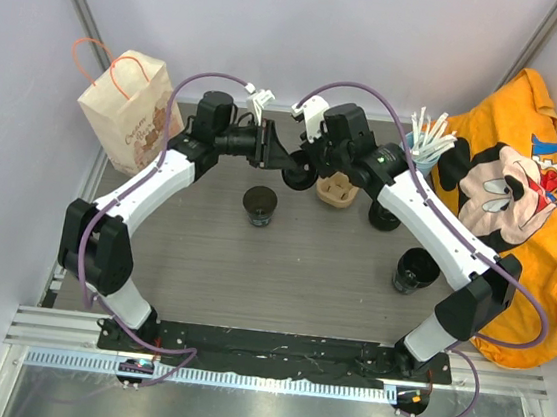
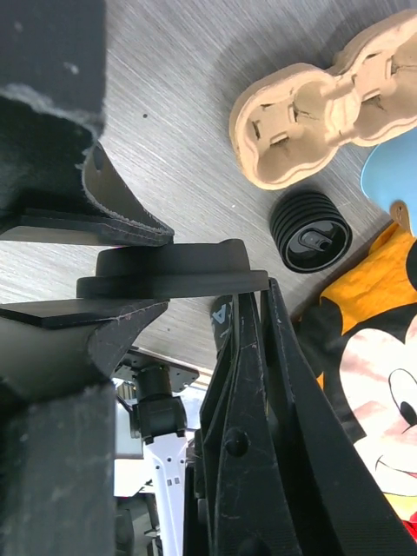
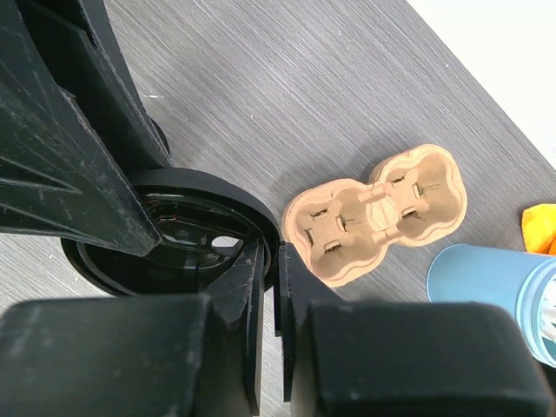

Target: Pack the takeout coffee

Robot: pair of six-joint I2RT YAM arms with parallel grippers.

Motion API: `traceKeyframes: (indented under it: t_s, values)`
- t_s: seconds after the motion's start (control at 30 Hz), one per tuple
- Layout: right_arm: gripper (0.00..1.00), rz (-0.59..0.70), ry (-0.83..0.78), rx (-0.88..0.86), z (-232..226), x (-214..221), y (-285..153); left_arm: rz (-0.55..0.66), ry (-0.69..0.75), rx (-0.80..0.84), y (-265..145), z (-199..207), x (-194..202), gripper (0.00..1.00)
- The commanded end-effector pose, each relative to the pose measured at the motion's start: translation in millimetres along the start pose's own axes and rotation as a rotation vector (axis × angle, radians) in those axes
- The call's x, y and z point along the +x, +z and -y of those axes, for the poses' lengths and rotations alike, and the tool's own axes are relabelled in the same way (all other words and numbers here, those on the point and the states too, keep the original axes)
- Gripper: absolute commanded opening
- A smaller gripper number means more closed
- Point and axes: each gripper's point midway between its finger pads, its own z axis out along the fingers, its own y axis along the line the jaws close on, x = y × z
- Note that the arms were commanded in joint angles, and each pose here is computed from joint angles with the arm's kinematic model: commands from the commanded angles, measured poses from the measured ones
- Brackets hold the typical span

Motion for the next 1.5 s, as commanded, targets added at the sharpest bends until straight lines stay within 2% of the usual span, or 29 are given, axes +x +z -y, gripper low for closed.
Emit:
traceKeyframes:
  t_s: [0.0,0.03,0.07,0.1,0.13,0.23,0.33,0.63,0.83,1.07,1.3,1.47]
  values:
    - [0.16,0.137,0.007,0.038,12,-41,-26,0.0,0.029,0.054,2,15,0,0.21]
    - [0.19,0.14,-0.004,0.039,13,-42,-27,0.002,0.027,0.052,1,15,-1,0.21]
    - [0.31,0.148,-0.012,0.052,15,-43,-33,0.006,0.023,0.047,1,14,-2,0.22]
    - [0.38,0.146,-0.025,0.06,17,-43,-34,0.011,0.012,0.031,1,11,-2,0.23]
    - [0.54,0.151,-0.064,0.073,21,-44,-39,0.014,-0.014,0.023,0,10,-3,0.24]
    - [0.74,0.16,-0.153,0.116,32,-44,-54,0.043,-0.081,-0.001,-3,3,-8,0.25]
    - [0.82,0.196,-0.275,0.095,29,-41,-70,0.086,-0.154,-0.04,-8,-7,-17,0.26]
    - [0.84,0.141,-0.507,-0.184,-33,5,-66,0.203,-0.367,-0.11,-23,-45,-34,0.25]
    - [0.84,0.111,-0.616,-0.221,-69,11,-42,0.224,-0.407,-0.096,-25,-45,-37,0.26]
    - [0.82,0.131,-0.624,-0.092,-75,-12,-15,0.231,-0.422,-0.097,-27,-45,-33,0.27]
    - [0.66,0.154,-0.59,0.059,-58,-21,6,0.235,-0.43,-0.055,-28,-35,-35,0.27]
    - [0.61,0.152,-0.594,0.071,-59,-14,14,0.248,-0.444,-0.016,-30,-27,-38,0.27]
